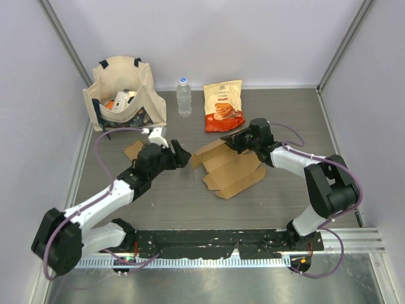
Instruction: Fold the paper box
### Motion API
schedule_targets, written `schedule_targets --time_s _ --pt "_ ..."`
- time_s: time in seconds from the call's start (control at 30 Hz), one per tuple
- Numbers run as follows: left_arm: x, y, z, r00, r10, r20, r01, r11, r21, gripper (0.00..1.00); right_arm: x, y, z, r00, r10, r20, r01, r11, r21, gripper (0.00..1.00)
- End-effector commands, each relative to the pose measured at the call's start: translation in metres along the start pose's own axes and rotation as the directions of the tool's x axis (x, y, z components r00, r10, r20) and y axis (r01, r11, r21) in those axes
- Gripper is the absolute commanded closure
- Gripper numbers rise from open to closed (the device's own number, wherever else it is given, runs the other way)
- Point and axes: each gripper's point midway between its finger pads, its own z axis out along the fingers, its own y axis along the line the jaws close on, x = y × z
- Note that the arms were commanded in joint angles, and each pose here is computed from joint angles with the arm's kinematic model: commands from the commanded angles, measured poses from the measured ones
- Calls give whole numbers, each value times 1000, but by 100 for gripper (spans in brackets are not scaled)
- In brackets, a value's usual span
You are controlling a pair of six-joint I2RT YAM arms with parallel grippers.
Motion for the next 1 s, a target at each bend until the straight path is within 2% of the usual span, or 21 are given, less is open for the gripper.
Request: schedule_targets --time_s 0.0,0.07,0.17,0.23,0.3,0.37,0.43,0.5,0.67,0.77,0.8,0.87,0.97 --pt "-8 -55 11 992 24 -122 2 978 209 32 1 37 -9 1000 31 4 -30 990 -140 89" --pt "8 -40 24 980 28 -196 -1 991 136 31 0 39 -9 999 47 3 -47 988 -145 89" --pt "24 -32 32 965 27 -261 0 995 103 33 1 40 -7 998 68 -10 -69 986 -149 88" --pt "33 -8 35 957 6 -292 -14 1000 -27 43 3 42 -6 996 82 -23 -85 984 -156 88" --pt "37 4 33 949 9 -314 -36 996 -81 50 4 40 -5 995 92 -34 -96 984 -152 88" --pt "34 5 31 952 22 -305 -51 995 -86 48 4 39 -4 995 94 -36 -98 984 -151 88" --pt "33 14 29 958 12 -286 -52 990 -130 38 4 37 -3 994 99 -40 -104 984 -146 88" --pt "29 28 29 966 19 -259 -73 977 -199 36 5 35 -2 993 108 -46 -114 984 -140 88" --pt "-1 49 47 983 -32 -179 -22 958 -287 38 8 29 -3 994 88 -58 -95 988 -119 89" --pt "-12 67 59 985 -51 -165 -7 942 -335 39 9 16 -3 995 87 -54 -91 992 -85 89" --pt "-5 75 65 979 -64 -195 -8 937 -348 39 8 12 -3 995 87 -52 -91 993 -73 89" --pt "-10 76 70 974 -88 -208 11 939 -343 39 9 5 0 995 84 -54 -87 995 -58 89" --pt "-8 59 70 970 -78 -231 20 970 -244 38 6 2 6 996 82 -43 -85 995 -61 89"
